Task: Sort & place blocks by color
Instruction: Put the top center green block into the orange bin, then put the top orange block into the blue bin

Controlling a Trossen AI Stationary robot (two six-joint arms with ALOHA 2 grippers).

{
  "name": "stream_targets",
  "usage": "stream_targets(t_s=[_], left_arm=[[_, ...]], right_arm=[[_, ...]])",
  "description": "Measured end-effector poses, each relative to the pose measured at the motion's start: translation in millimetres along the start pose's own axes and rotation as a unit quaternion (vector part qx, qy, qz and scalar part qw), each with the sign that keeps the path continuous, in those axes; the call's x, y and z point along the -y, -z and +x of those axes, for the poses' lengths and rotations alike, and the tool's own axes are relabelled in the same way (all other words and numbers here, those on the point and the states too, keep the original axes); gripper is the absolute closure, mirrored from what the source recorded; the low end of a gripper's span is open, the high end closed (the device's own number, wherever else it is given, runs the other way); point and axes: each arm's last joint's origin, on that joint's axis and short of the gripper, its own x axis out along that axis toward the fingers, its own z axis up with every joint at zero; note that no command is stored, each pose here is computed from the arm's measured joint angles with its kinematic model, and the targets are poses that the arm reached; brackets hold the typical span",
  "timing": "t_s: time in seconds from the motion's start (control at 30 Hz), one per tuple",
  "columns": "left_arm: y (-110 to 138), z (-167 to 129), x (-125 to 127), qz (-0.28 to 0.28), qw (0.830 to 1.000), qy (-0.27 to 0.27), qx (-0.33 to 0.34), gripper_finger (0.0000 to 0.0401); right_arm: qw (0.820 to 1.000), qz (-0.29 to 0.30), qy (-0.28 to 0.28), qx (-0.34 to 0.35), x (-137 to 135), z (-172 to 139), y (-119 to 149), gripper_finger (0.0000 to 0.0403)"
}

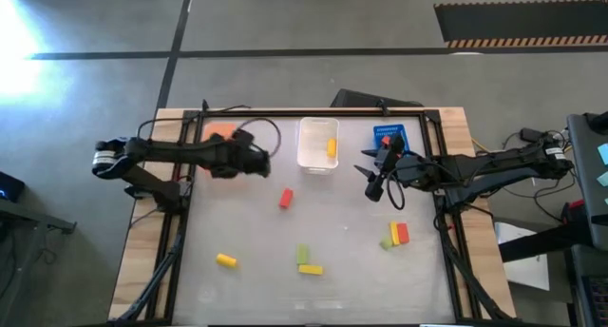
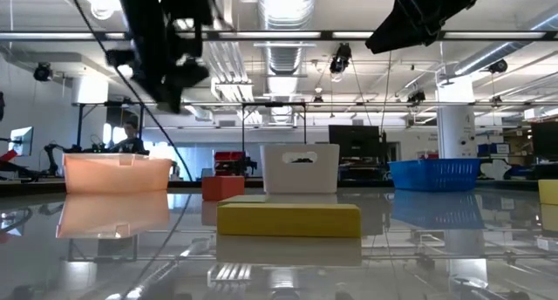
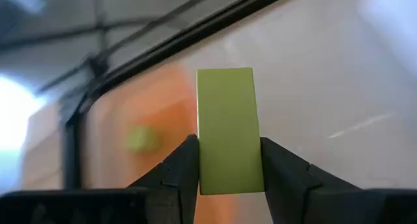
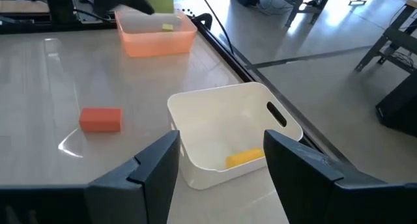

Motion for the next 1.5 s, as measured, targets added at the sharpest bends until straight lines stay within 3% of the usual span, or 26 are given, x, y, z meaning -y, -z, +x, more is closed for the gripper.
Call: stream_targets(t_s=[0.17,0.4,0.5,0.73,1.03,1.3,1.5], left_arm=[[14.3,42.0,-30.4,-0.041,0.996,-0.065,-0.041,0.0286],[27.3,73.5,-53.4,-0.069,0.987,-0.119,-0.078,0.0286],[29.7,77.8,-55.7,-0.064,0.987,-0.124,-0.086,0.0285],[29.2,78.4,-55.2,-0.061,0.987,-0.124,-0.08,0.0233],[29.3,77.7,-54.1,-0.061,0.988,-0.123,-0.075,0.0225],[35.6,48.0,-35.0,-0.025,0.997,-0.043,-0.054,0.0224],[47.5,5.7,1.4,0.001,0.995,0.095,0.017,0.0223]], right_arm=[[1.0,0.0,0.0,0.0,0.0,0.0,0.0,0.019],[1.0,0.0,0.0,0.0,0.0,0.0,0.0,0.019],[1.0,0.0,0.0,0.0,0.0,0.0,0.0,0.019],[1.0,0.0,0.0,0.0,0.0,0.0,0.0,0.019],[1.0,0.0,0.0,0.0,0.0,0.0,0.0,0.019],[1.0,0.018,0.0,-0.005,-0.1,0.5,2.3,0.019],[0.998,0.047,-0.011,-0.032,-3.8,6.0,24.1,0.019]])
